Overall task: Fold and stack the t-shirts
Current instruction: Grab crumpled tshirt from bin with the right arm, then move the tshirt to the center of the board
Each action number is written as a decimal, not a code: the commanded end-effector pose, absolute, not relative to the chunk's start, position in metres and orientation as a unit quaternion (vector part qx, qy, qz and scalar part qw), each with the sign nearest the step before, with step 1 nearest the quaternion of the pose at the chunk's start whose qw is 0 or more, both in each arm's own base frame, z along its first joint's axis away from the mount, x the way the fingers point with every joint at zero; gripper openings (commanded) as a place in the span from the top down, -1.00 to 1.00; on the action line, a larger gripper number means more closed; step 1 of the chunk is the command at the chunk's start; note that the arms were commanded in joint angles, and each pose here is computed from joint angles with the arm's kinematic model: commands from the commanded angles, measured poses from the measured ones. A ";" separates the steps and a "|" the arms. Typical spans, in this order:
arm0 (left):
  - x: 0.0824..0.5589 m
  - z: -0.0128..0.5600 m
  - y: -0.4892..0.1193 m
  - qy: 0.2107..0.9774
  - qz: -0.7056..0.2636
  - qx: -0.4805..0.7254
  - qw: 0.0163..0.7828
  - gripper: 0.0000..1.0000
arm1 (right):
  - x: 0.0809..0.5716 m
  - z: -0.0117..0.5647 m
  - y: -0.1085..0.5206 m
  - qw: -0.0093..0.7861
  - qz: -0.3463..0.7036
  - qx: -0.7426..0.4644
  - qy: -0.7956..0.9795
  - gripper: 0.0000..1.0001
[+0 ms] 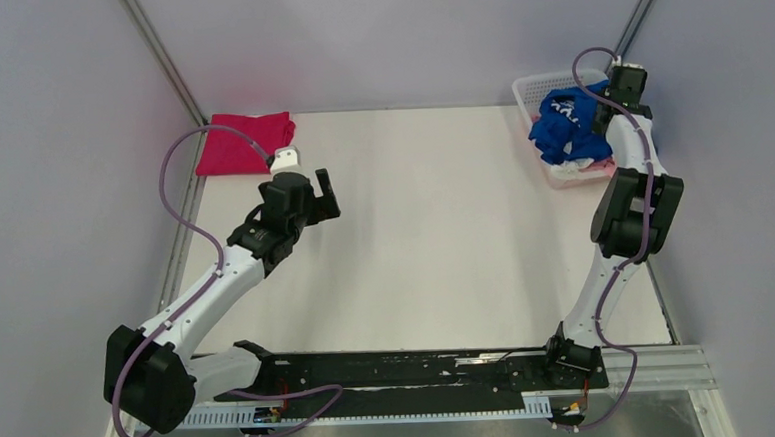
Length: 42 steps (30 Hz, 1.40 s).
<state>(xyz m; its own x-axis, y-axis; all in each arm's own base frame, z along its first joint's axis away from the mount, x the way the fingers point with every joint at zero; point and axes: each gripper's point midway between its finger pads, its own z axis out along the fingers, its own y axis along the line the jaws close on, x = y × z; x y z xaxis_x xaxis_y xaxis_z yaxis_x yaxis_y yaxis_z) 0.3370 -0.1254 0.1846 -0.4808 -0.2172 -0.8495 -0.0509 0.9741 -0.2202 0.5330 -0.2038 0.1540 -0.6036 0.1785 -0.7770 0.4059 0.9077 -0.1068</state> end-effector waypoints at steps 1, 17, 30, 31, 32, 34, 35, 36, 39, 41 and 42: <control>0.347 0.210 -0.124 0.840 -0.081 -0.084 0.530 -1.00 | 0.508 0.207 -0.251 0.415 -0.270 0.211 0.843 0.78; 0.346 0.210 -0.125 0.839 -0.086 -0.084 0.530 -1.00 | 0.524 0.440 -0.096 0.689 0.112 0.063 0.713 0.93; 0.342 0.215 -0.124 0.833 -0.096 -0.091 0.537 -1.00 | 0.446 0.527 0.036 0.685 0.344 -0.120 0.631 0.98; 0.342 0.216 -0.123 0.833 -0.096 -0.093 0.537 -1.00 | 0.440 0.527 0.049 0.677 0.356 -0.133 0.630 0.98; 0.341 0.216 -0.123 0.833 -0.098 -0.095 0.537 -1.00 | 0.436 0.523 0.064 0.668 0.368 -0.148 0.629 0.98; 0.340 0.218 -0.123 0.831 -0.102 -0.100 0.537 -1.00 | 0.425 0.517 0.094 0.651 0.390 -0.172 0.628 0.98; 0.338 0.218 -0.123 0.831 -0.103 -0.105 0.537 -1.00 | 0.422 0.512 0.109 0.642 0.400 -0.180 0.629 0.98; 0.338 0.219 -0.122 0.831 -0.104 -0.107 0.536 -1.00 | 0.420 0.506 0.123 0.635 0.406 -0.179 0.632 0.98; 0.333 0.219 -0.123 0.833 -0.110 -0.112 0.530 -1.00 | 0.419 0.469 0.180 0.624 0.397 -0.161 0.654 0.98; 0.331 0.221 -0.125 0.835 -0.120 -0.109 0.526 -1.00 | 0.419 0.438 0.206 0.614 0.383 -0.134 0.676 0.97; 0.330 0.222 -0.126 0.835 -0.123 -0.110 0.525 -1.00 | 0.416 0.421 0.217 0.603 0.384 -0.125 0.689 0.97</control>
<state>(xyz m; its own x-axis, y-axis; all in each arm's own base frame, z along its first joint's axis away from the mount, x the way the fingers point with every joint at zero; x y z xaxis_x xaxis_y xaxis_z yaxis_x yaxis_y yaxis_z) 0.3326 -0.1238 0.2018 -0.4506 -0.2625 -0.8533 -0.0601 0.9626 -0.2643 0.4282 0.1793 0.4375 -0.2856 0.2831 -0.9156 -0.6793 0.6141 0.4018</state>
